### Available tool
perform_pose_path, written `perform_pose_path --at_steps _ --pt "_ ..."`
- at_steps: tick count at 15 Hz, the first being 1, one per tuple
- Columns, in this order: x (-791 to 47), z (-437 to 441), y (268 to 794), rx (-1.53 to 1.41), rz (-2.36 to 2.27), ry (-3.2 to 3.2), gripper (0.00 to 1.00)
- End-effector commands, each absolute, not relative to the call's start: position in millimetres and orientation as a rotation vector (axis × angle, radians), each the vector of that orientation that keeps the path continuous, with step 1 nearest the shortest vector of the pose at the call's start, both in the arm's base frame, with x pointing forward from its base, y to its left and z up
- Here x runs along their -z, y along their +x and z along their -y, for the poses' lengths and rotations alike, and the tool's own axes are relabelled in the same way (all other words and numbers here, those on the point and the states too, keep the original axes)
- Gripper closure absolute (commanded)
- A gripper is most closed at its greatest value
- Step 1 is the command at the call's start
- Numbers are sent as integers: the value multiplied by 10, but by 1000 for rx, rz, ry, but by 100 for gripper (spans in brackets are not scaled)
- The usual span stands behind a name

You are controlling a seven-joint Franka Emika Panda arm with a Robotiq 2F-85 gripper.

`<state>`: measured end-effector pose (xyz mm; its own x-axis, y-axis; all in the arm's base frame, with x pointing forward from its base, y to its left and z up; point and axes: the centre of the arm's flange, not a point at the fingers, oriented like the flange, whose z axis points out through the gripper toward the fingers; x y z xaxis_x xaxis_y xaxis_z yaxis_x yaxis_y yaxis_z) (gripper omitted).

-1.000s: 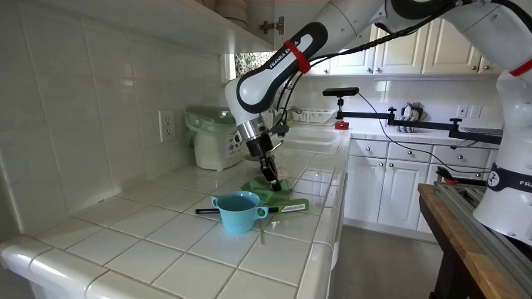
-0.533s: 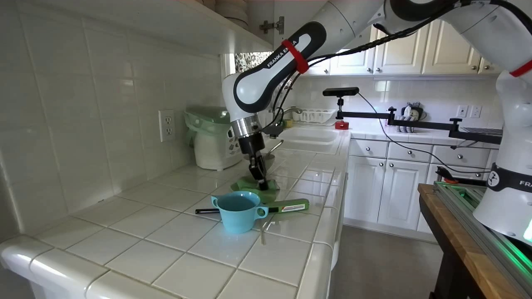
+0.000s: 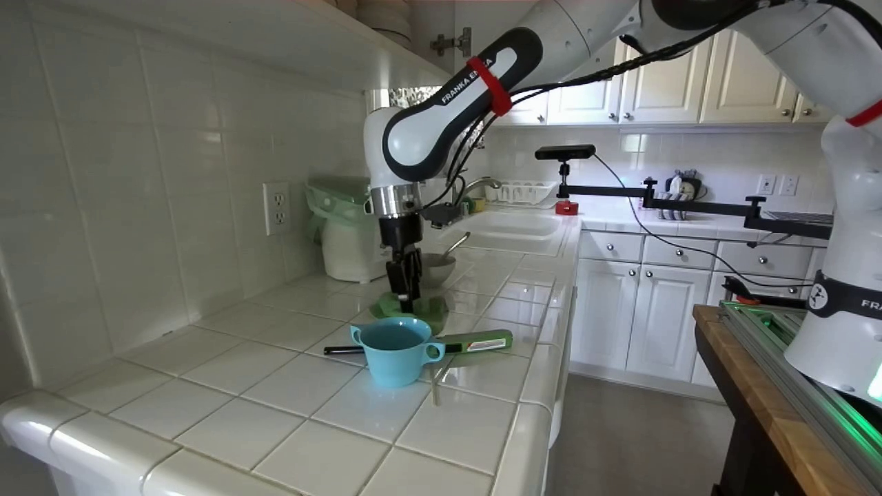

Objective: Use the green cloth to wipe the surface

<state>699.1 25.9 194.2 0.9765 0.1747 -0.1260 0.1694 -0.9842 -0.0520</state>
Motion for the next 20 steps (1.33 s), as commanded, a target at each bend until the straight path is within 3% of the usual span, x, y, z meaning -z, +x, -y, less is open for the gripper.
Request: perform_pose_path --at_steps 1,3,12,20 --pt "-2220 -315 6894 -130 259 -3079 11" --pt "-2380 -323 6845 -126 260 -3078 0" --pt "-2705 -281 6229 -69 405 -3115 0" --pt "-3337 -150 5665 262 554 -3113 0"
